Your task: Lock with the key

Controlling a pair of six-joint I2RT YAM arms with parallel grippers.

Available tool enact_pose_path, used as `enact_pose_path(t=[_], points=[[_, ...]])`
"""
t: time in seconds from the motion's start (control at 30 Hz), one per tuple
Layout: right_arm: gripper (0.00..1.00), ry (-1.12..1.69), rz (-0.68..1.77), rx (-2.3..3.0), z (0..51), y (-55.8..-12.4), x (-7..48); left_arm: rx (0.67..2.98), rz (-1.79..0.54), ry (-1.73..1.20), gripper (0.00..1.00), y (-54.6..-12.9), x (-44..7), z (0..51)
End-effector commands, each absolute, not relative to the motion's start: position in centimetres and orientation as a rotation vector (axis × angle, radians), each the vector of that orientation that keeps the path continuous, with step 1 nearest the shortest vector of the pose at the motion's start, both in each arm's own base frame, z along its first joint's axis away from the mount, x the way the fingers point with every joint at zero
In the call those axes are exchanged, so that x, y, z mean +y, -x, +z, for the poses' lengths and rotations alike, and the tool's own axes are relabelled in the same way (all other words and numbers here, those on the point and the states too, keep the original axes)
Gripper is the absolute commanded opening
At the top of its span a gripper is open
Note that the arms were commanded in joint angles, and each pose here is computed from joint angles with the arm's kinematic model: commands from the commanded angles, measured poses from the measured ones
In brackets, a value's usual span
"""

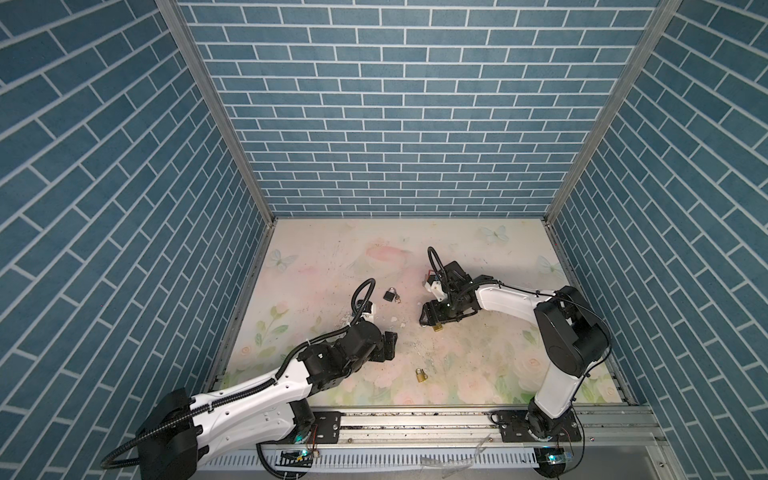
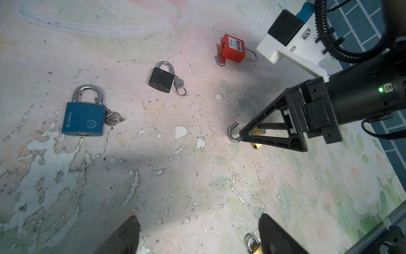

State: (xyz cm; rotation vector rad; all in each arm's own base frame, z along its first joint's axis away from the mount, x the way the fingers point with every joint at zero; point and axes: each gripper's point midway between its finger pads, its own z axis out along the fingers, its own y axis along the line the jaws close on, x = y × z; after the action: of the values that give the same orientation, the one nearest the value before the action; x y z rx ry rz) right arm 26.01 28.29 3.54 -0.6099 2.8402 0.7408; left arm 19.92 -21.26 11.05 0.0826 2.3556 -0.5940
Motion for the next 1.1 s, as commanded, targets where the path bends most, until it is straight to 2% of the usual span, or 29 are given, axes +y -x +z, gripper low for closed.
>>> enact_pose_path(t=[0.0, 0.37, 0.77, 1.07], points=[[0.75, 0.598, 0.738, 2.912, 2.7, -23.6, 27.0, 2.359, -0.604, -0.047, 0.86, -20.0, -21.1, 11.5], [0.74, 0.577, 0.776, 2.903, 3.0, -19.8, 28.3, 2.385, -0.577, 0.061, 0.86, -19.6, -19.6, 10.6], [0.74, 0.342, 0.621, 2.844, 3.5, -23.1, 25.4, 2.406, -0.574, 0.072, 0.86, -19.5, -19.7, 10.9], [0.73, 0.356, 0.724, 2.766, 5.3, -24.0, 25.3, 2.396, -0.550, 0.000, 0.86, -19.8, -20.9, 12.1]])
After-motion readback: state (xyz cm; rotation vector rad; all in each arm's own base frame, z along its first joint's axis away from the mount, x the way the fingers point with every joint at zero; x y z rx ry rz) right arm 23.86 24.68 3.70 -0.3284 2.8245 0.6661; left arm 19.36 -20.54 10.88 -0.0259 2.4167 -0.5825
